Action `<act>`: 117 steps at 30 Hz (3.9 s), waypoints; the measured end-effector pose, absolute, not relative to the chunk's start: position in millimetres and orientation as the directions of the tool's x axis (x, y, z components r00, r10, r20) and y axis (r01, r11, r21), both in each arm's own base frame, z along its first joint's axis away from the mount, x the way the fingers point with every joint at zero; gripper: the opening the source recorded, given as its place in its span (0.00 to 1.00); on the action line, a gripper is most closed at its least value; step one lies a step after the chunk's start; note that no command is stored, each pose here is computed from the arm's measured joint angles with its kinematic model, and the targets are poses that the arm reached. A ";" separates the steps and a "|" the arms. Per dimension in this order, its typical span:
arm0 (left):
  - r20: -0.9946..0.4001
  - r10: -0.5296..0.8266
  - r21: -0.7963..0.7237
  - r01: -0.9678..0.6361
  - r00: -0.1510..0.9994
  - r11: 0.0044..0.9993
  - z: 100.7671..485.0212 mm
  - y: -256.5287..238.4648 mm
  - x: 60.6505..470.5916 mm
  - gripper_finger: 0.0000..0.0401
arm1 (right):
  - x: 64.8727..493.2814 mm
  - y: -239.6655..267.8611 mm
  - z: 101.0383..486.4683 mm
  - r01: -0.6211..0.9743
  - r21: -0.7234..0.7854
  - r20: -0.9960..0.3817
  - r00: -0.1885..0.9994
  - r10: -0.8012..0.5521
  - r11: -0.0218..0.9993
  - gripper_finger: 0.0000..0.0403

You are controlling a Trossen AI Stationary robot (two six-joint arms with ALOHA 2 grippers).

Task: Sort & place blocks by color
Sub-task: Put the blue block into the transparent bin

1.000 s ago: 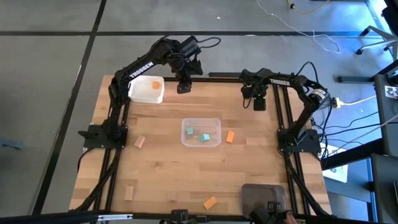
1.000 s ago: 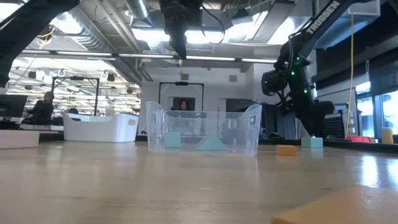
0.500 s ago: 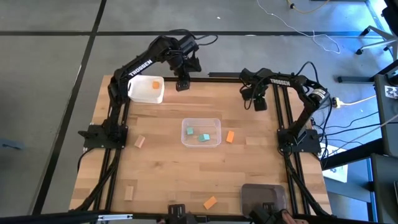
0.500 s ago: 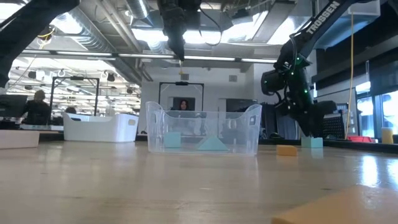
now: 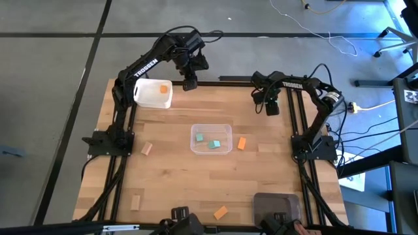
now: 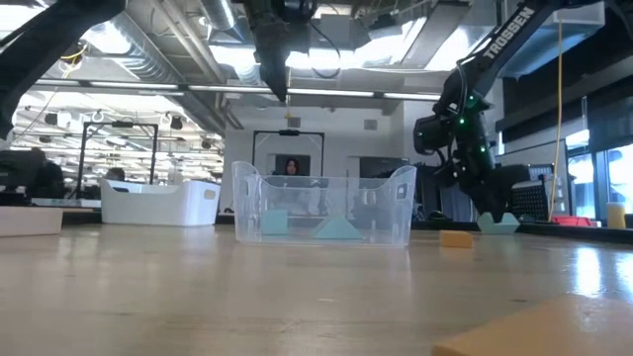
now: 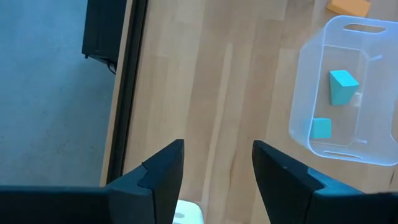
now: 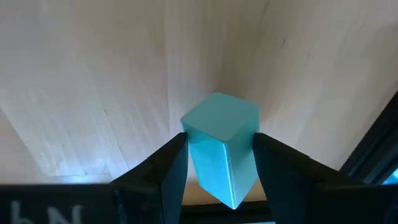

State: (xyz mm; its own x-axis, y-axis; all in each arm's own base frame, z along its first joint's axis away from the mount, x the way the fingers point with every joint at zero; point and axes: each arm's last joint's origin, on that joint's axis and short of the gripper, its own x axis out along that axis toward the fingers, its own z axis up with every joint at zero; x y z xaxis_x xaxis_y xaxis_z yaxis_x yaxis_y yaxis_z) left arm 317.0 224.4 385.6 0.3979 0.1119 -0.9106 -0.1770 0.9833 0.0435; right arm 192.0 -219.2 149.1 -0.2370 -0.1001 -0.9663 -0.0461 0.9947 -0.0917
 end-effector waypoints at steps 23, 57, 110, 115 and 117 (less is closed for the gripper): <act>-0.911 0.111 0.042 -0.179 0.398 0.983 385.6 224.2 317.0 0.46 | 262.7 -162.8 157.1 -0.259 -0.094 -0.994 -0.024 -0.104 0.961 0.44; -0.911 0.111 0.040 -0.183 0.398 0.982 385.7 224.1 317.1 0.46 | 279.5 -147.4 131.7 -0.084 -0.061 -0.987 0.155 -0.048 0.995 0.44; -0.827 0.022 -0.003 -0.044 0.562 0.999 456.3 156.0 235.9 0.46 | 399.6 -47.4 226.9 -0.170 0.090 -0.946 0.292 0.137 0.981 0.34; -0.827 0.016 -0.010 -0.042 0.562 0.999 458.0 143.5 225.3 0.46 | 411.2 -40.3 194.2 -0.186 0.100 -0.964 0.225 0.141 0.978 0.34; -0.827 0.015 -0.010 -0.040 0.563 0.999 458.4 140.3 221.8 0.46 | 413.7 -40.1 184.1 -0.184 0.106 -0.969 0.203 0.144 0.977 0.34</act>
State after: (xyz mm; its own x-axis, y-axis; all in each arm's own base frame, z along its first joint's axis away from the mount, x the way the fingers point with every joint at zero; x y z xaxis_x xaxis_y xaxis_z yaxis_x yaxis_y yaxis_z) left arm 221.8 140.3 458.4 0.5626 0.0146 -0.8266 -0.0404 0.9991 -0.0098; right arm 413.7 -40.1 184.1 0.2026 0.1436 -0.9687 -0.1845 0.9771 0.1062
